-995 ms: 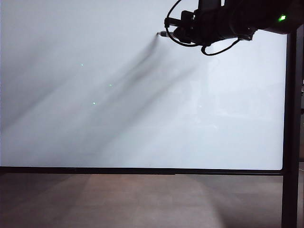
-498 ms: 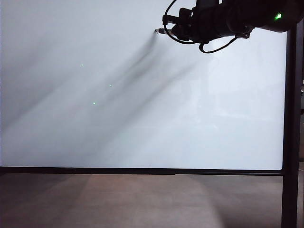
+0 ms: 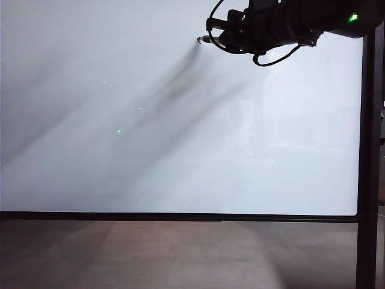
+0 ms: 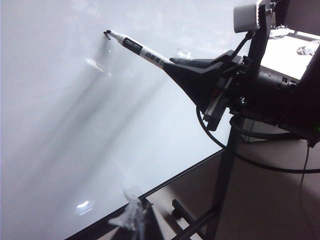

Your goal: Reach to the right to find the marker pen, pick it up, and write the number 6 on the whiteboard.

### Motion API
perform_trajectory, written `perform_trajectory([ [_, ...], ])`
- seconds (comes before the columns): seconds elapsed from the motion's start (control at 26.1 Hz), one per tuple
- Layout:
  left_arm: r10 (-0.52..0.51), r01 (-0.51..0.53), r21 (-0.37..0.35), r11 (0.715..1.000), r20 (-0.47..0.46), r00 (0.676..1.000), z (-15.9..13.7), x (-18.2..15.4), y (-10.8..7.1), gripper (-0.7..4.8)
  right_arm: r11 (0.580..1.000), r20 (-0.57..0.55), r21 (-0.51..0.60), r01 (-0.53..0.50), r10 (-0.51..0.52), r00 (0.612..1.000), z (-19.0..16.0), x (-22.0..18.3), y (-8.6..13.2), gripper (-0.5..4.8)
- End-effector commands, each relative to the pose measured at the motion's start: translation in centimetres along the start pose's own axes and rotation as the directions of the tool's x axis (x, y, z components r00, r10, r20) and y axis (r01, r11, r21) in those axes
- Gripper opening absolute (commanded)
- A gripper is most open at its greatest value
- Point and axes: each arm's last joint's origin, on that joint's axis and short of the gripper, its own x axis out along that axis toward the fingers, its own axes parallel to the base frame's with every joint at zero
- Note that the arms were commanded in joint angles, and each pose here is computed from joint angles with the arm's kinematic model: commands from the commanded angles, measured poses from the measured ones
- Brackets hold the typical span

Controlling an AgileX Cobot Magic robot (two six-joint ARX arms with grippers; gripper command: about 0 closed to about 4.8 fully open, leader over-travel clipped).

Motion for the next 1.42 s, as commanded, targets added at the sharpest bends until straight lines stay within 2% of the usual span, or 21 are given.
perform_trajectory([
  [0.04, -0.004, 0.004, -0.002, 1.000, 0.022, 1.000, 0.3, -0.1, 0.0, -0.06, 0.998, 0.012, 0.004, 0.063, -0.063, 0.998, 0.4, 0.0, -0.3, 0.30],
  [0.57, -0.004, 0.004, -0.002, 1.000, 0.023, 1.000, 0.3, -0.1, 0.0, -0.06, 0.986, -0.026, 0.001, 0.165, -0.164, 0.986, 0.6, -0.2, -0.5, 0.30],
  [1.0, -0.004, 0.004, -0.002, 1.000, 0.022, 1.000, 0.3, -0.1, 0.0, -0.06, 0.986, -0.049, 0.011, 0.164, -0.163, 0.985, 0.5, -0.3, -0.5, 0.31],
  [1.22, -0.004, 0.004, -0.002, 1.000, 0.022, 1.000, 0.3, -0.1, 0.0, -0.06, 0.994, -0.031, 0.018, 0.104, -0.104, 0.994, 1.1, -0.4, -0.3, 0.31],
  [1.42, -0.004, 0.004, -0.002, 1.000, 0.022, 1.000, 0.3, -0.1, 0.0, -0.06, 1.000, -0.006, 0.019, -0.006, 0.006, 1.000, 1.7, -0.5, 0.0, 0.31],
])
